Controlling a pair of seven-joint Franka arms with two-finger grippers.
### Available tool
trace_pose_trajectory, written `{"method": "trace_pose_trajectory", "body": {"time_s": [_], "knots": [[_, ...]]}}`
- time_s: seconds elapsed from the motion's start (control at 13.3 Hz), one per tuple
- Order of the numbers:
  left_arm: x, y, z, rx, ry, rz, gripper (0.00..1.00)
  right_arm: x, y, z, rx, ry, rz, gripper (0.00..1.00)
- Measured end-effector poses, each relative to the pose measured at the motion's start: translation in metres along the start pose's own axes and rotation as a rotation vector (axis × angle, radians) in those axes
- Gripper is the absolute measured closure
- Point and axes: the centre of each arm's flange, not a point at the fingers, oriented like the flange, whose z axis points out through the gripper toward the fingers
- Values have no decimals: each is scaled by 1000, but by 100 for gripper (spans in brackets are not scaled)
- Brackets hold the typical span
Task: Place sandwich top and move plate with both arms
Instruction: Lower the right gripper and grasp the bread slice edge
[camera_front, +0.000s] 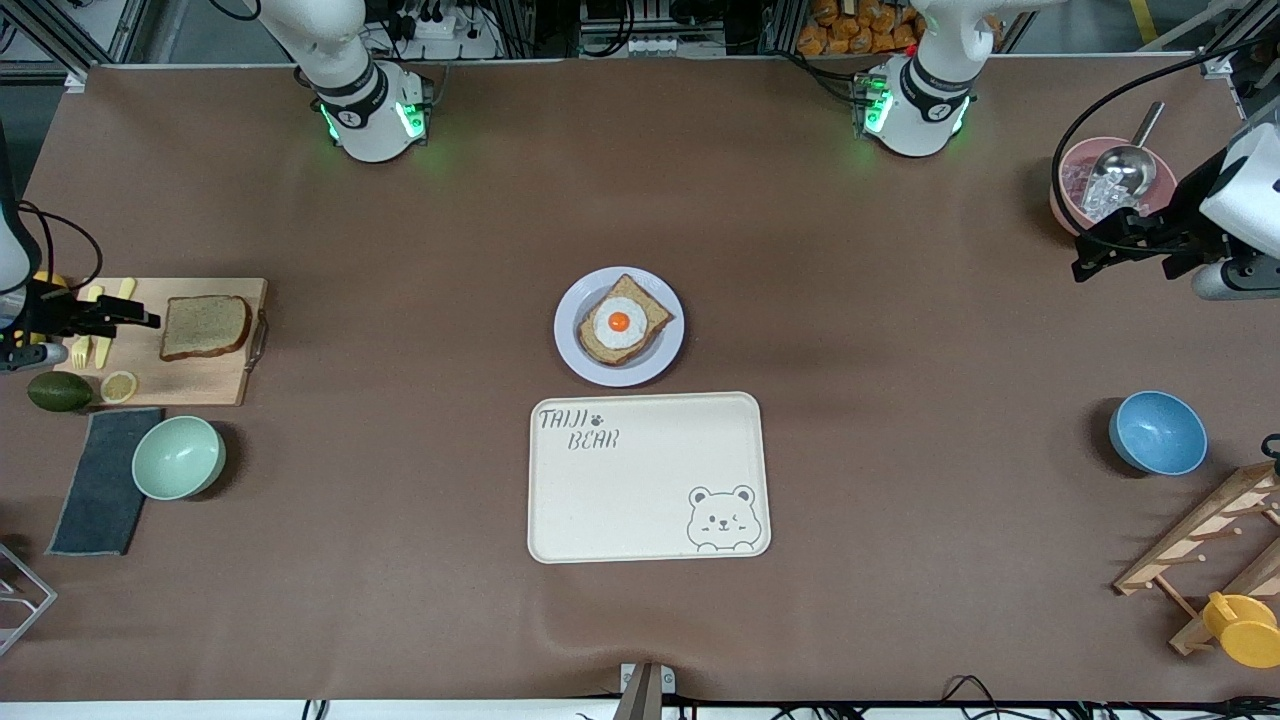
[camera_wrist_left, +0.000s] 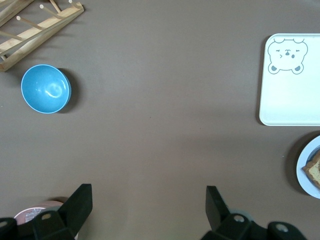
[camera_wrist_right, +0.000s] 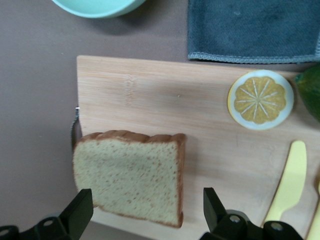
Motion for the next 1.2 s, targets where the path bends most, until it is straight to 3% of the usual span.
{"method": "trace_pose_trajectory", "body": {"time_s": [0.15, 0.22, 0.6, 0.97, 1.05, 1.2], "knots": [[0, 0, 0, 0, 0, 0, 0, 0, 9, 16, -4, 5, -29, 5], [0, 0, 0, 0, 0, 0, 0, -3, 14, 21, 1, 3, -40, 13], [0, 0, 0, 0, 0, 0, 0, -14, 23, 35, 24, -8, -56, 29], [0, -1, 0, 0, 0, -2, 0, -14, 22, 52, 61, -11, -48, 37], [0, -1, 0, 0, 0, -2, 0, -14, 22, 53, 64, -10, -47, 45], [0, -1, 0, 0, 0, -2, 0, -16, 24, 53, 66, -9, -45, 51]]}}
